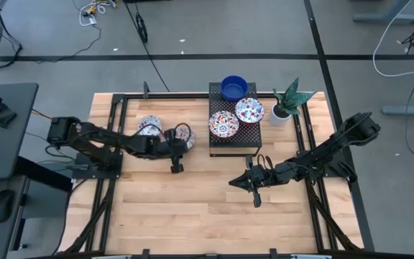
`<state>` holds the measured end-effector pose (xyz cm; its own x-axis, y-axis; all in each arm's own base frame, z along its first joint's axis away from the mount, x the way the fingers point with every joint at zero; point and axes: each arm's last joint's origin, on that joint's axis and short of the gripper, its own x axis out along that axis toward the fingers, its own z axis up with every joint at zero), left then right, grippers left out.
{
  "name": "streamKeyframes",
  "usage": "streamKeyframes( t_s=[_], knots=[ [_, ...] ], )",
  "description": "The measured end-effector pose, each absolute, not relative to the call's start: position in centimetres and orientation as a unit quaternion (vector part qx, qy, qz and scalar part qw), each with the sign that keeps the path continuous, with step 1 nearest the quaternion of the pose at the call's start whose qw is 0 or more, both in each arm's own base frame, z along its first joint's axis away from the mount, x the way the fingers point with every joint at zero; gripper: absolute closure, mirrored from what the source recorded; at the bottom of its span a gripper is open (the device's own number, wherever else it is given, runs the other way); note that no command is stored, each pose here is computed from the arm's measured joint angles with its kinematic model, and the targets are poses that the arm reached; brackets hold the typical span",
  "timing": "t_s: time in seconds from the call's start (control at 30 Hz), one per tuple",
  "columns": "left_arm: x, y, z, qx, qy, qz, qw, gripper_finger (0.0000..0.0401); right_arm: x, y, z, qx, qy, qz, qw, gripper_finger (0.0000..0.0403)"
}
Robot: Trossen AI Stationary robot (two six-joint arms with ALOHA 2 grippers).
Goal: Pick & Place Mini bowls
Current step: Stack the black bowl on the black bowls on the shelf
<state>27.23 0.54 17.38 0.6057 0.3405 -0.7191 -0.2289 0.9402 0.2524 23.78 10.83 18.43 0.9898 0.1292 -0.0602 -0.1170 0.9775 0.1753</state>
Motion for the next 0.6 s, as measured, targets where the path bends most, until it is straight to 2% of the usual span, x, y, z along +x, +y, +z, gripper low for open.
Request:
streamKeyframes(
  t_s=[0.2,0.3,0.43,0.6],
  knots=[
    [27.7,-0.6,25.5,0.089,0.459,0.201,0.861,0.0392,23.8,10.8,18.4,0.082,0.035,0.059,0.994,0.0388],
    [28.7,-0.7,30.7,0.099,0.419,0.201,0.880,0.0392,23.8,10.7,18.4,0.080,0.034,0.049,0.995,0.0388],
    [30.0,-0.8,36.1,0.126,0.358,0.156,0.912,0.0392,23.8,10.7,18.4,0.078,0.033,0.047,0.995,0.0388],
    [32.5,-1.2,39.2,0.205,0.321,0.091,0.920,0.0392,23.8,10.7,18.4,0.077,0.033,0.047,0.995,0.0388]
  ],
)
